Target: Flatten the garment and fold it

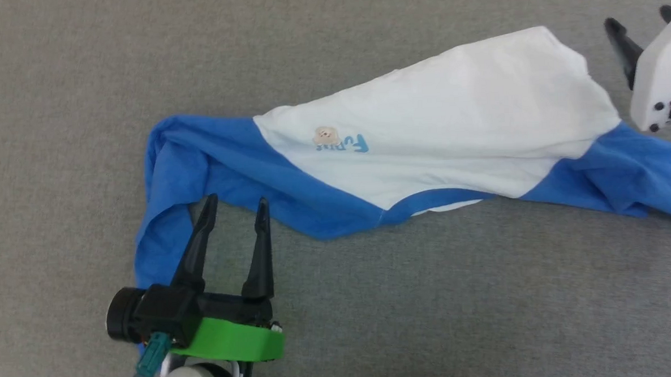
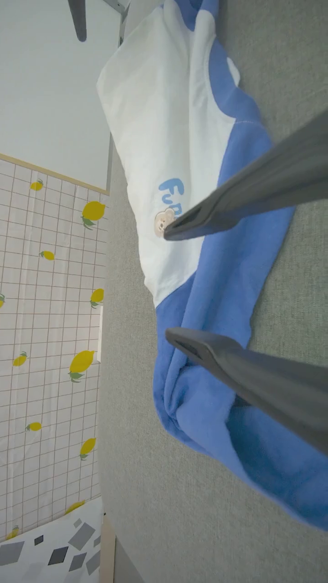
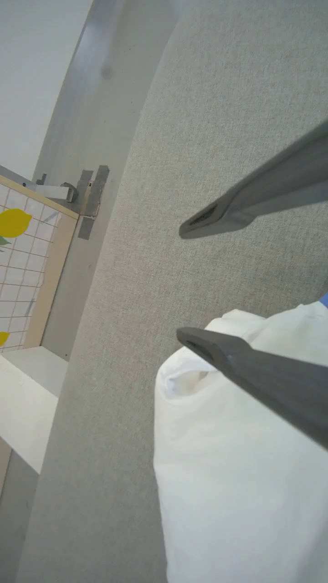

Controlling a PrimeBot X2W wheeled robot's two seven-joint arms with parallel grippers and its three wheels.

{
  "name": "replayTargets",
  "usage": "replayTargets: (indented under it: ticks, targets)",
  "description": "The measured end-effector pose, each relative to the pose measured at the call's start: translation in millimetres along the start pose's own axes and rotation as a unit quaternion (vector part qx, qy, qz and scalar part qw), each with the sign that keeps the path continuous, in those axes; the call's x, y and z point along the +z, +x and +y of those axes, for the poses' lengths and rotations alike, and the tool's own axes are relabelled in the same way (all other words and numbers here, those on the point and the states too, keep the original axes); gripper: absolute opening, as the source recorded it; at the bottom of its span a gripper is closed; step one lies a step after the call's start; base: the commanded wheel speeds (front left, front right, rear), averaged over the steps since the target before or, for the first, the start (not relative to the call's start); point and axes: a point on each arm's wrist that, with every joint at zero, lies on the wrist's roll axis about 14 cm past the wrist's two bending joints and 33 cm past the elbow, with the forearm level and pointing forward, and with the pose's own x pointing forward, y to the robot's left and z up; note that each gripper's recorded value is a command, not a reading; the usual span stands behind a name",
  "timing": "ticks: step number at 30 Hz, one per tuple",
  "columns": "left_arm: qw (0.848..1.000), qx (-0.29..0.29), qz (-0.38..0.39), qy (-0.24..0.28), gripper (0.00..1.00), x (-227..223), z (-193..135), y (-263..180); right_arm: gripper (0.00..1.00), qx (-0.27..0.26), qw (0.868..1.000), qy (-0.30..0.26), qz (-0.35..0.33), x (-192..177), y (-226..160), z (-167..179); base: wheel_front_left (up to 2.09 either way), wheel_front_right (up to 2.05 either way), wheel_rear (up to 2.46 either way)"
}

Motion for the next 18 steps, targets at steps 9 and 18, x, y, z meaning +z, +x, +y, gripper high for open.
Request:
replayTargets:
  ticks: [9,18]
  targets:
    - [0.999,0.024,0.029,0.003,1.0,-19,17,-2,1.0,0.072,0.989,-0.043,0.122,-58,35,36,0.0,0.0,0.0]
    - [0.999,0.033,0.036,0.003,1.0,-23,25,-5,0.21,0.118,0.977,-0.06,0.168,-89,39,60,0.0,0.0,0.0]
